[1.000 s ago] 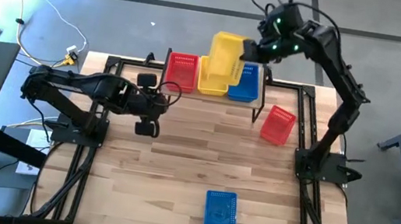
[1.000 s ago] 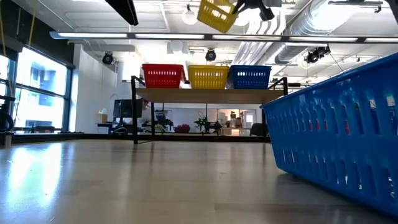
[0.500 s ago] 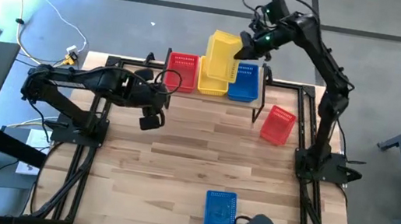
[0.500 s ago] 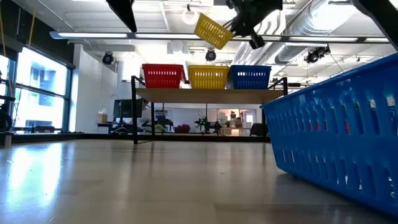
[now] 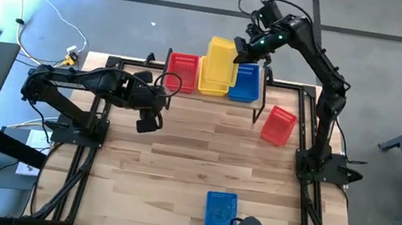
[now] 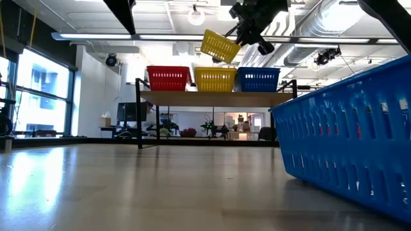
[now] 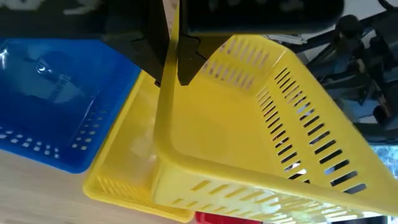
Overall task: Stack baskets on shelf by color
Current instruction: Stack the yellow bin on top of the yellow bin on the shelf
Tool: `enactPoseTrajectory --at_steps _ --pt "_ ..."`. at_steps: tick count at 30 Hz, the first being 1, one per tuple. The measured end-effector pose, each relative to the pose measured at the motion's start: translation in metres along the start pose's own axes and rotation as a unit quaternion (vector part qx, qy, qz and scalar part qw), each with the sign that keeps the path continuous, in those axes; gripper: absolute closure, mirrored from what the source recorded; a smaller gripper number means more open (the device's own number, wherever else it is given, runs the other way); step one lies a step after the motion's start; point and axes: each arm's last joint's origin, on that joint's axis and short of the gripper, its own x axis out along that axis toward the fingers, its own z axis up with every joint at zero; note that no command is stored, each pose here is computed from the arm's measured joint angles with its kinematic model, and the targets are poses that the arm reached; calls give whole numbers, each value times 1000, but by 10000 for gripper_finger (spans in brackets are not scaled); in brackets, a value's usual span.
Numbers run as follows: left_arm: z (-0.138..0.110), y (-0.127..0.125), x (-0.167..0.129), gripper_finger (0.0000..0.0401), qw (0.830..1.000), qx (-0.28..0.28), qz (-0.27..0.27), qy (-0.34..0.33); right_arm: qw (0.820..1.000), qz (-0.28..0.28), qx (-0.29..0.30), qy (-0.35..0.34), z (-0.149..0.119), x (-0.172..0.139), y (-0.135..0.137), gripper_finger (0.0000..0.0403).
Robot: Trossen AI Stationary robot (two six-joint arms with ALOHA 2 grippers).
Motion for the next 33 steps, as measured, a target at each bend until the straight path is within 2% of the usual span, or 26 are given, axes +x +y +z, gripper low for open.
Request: enactPoseTrajectory --at_steps 12,33 --pt "0 0 0 259 1000 15 1 0 998 -59 27 10 -10 12 5 403" --pt "0 0 1 259 1000 27 2 2 995 -86 36 22 -7 38 5 402"
